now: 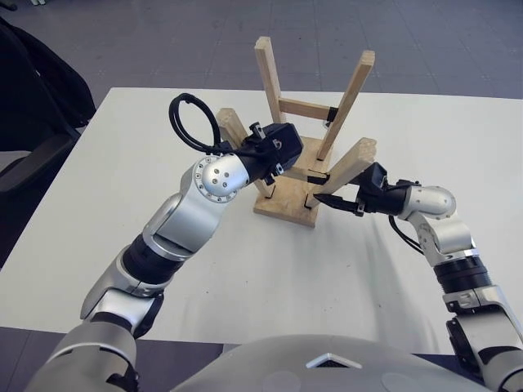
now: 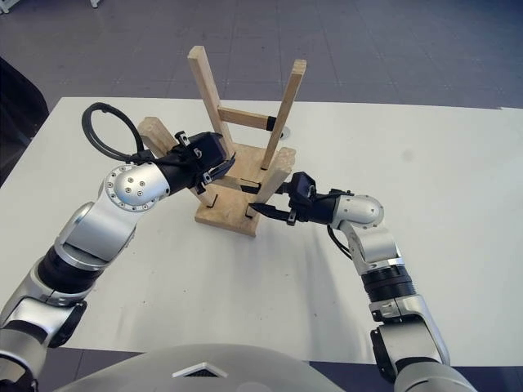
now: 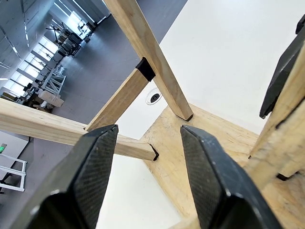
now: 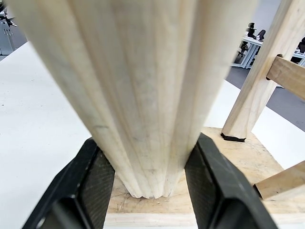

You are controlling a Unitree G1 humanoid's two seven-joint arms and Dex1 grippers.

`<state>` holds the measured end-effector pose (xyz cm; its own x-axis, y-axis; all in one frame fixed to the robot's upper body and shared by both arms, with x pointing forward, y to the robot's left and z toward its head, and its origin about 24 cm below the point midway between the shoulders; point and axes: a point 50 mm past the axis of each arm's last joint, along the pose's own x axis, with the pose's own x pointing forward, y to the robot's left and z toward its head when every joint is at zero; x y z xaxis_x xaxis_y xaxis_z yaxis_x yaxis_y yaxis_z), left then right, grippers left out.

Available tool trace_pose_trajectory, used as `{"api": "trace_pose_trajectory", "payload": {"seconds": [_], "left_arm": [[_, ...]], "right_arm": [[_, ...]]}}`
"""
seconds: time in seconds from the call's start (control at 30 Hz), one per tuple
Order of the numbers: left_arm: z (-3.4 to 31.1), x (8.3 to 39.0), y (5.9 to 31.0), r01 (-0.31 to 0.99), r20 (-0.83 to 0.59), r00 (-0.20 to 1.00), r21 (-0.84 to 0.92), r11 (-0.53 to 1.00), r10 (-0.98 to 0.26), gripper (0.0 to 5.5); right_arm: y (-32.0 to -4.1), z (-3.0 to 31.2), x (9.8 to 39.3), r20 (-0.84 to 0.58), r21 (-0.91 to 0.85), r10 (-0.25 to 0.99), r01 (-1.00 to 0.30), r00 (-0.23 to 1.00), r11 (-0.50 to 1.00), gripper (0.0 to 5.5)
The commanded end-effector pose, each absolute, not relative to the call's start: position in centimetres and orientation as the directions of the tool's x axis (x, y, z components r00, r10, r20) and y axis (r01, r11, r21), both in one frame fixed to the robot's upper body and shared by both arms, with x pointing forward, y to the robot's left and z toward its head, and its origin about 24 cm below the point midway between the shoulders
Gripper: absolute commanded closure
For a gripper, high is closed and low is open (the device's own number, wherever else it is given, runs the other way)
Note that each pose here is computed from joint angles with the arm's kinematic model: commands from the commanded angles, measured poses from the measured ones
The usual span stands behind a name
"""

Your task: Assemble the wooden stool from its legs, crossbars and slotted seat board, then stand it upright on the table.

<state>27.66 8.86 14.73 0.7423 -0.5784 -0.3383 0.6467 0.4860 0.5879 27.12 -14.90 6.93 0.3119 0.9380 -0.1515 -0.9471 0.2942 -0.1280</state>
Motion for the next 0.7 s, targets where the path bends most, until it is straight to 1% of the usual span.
{"api": "trace_pose_trajectory", "payload": {"seconds": [0.03, 0.1, 0.17, 0.23, 0.3, 0.33, 0.43, 0.5, 0.57, 0.6, 0.63, 0.7], "left_arm": [[12.2, 27.4, 9.8, 0.69, -0.458, 0.721, 0.551, 0.47, -0.521, 3.05], [12.1, 27.2, 9.8, 0.693, -0.46, 0.717, 0.549, 0.468, -0.524, 3.05], [12.1, 27.2, 9.5, 0.694, -0.452, 0.715, 0.547, 0.467, -0.534, 3.05], [12.8, 27.3, 8.8, 0.684, -0.397, 0.719, 0.547, 0.482, -0.571, 3.05], [15.0, 27.5, 7.8, 0.637, -0.236, 0.733, 0.567, 0.522, -0.638, 3.05], [16.6, 27.7, 7.6, 0.593, -0.135, 0.744, 0.585, 0.553, -0.655, 3.05], [21.2, 27.7, 8.1, 0.43, 0.141, 0.747, 0.643, 0.634, -0.649, 3.05], [23.6, 27.1, 9.0, 0.315, 0.296, 0.724, 0.662, 0.68, -0.624, 3.05], [26.6, 26.3, 10.5, 0.162, 0.476, 0.685, 0.638, 0.753, -0.551, 3.05], [28.0, 25.8, 11.6, 0.082, 0.551, 0.664, 0.618, 0.782, -0.505, 3.05], [29.6, 25.4, 13.3, -0.016, 0.621, 0.656, 0.579, 0.815, -0.428, 3.05], [31.6, 25.1, 16.2, -0.156, 0.69, 0.658, 0.519, 0.841, -0.303, 3.05]], "right_arm": [[-15.7, 3.8, 25.4, -0.314, -0.022, 0.912, -0.963, 0.262, 0.269, 3.48], [-15.1, 4.6, 25.5, -0.321, -0.056, 0.915, -0.969, 0.245, 0.24, 3.48], [-14.3, 5.2, 25.5, -0.362, -0.099, 0.904, -0.974, 0.228, 0.206, 3.48], [-13.8, 5.8, 25.5, -0.388, -0.116, 0.895, -0.975, 0.221, 0.191, 3.48], [-13.8, 5.8, 25.6, -0.418, -0.1, 0.879, -0.973, 0.23, 0.207, 3.48], [-14.0, 5.7, 25.7, -0.433, -0.085, 0.869, -0.971, 0.239, 0.225, 3.48], [-14.6, 5.3, 25.6, -0.457, -0.038, 0.855, -0.965, 0.248, 0.259, 3.48], [-14.9, 5.2, 25.6, -0.468, -0.022, 0.846, -0.961, 0.255, 0.277, 3.48], [-15.1, 5.1, 25.6, -0.473, -0.015, 0.842, -0.957, 0.261, 0.289, 3.48], [-15.1, 5.1, 25.6, -0.472, -0.013, 0.841, -0.956, 0.263, 0.292, 3.48], [-15.2, 5.1, 25.5, -0.471, -0.01, 0.841, -0.955, 0.265, 0.296, 3.48], [-15.3, 5.2, 25.4, -0.469, -0.008, 0.842, -0.954, 0.267, 0.298, 3.48]]}}
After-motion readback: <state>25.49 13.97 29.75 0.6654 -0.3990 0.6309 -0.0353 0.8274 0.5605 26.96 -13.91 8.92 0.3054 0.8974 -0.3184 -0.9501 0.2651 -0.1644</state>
